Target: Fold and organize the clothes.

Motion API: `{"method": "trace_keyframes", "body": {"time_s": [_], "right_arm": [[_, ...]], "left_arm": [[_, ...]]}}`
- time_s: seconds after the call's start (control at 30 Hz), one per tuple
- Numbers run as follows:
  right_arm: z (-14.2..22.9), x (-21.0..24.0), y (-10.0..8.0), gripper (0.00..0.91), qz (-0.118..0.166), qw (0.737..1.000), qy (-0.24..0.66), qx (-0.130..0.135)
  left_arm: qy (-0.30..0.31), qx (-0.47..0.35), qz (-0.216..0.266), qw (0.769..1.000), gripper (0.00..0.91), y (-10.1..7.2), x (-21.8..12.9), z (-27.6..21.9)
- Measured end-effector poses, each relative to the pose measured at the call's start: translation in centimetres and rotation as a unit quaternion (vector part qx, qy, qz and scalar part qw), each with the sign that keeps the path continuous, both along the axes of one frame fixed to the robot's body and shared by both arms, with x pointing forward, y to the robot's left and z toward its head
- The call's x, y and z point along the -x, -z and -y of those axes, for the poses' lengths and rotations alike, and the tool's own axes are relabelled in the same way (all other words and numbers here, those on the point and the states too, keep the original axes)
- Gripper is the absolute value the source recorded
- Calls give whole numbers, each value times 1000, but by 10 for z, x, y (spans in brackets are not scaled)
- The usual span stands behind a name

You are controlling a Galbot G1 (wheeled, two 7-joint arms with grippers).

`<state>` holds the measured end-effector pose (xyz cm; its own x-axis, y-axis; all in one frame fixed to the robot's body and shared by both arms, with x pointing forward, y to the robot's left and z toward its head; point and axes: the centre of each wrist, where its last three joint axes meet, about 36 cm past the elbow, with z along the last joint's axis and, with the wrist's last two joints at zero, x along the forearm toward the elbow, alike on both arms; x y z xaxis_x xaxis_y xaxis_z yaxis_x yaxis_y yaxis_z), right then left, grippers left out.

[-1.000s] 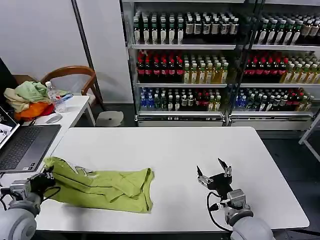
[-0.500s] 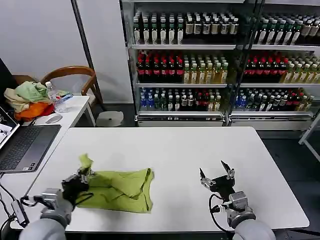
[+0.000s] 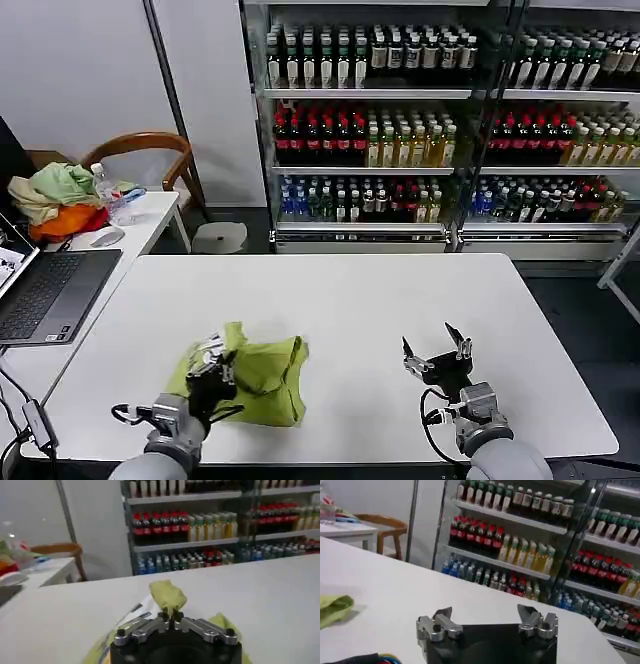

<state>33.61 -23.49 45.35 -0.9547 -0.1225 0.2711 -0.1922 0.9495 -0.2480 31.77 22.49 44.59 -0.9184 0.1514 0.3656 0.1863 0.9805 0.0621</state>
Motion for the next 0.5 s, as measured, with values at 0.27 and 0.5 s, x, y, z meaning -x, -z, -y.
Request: {"method": "trace_keyframes", "body": {"time_s": [0.27, 0.5], "right_arm": [[0, 0, 2, 907, -4, 1000, -2, 3], [0, -1, 2, 907, -4, 1000, -2, 4]], "left_arm": [[22, 16, -6, 1000, 50, 8, -2, 21], [23, 19, -1, 1000, 50, 11, -13, 28]]}}
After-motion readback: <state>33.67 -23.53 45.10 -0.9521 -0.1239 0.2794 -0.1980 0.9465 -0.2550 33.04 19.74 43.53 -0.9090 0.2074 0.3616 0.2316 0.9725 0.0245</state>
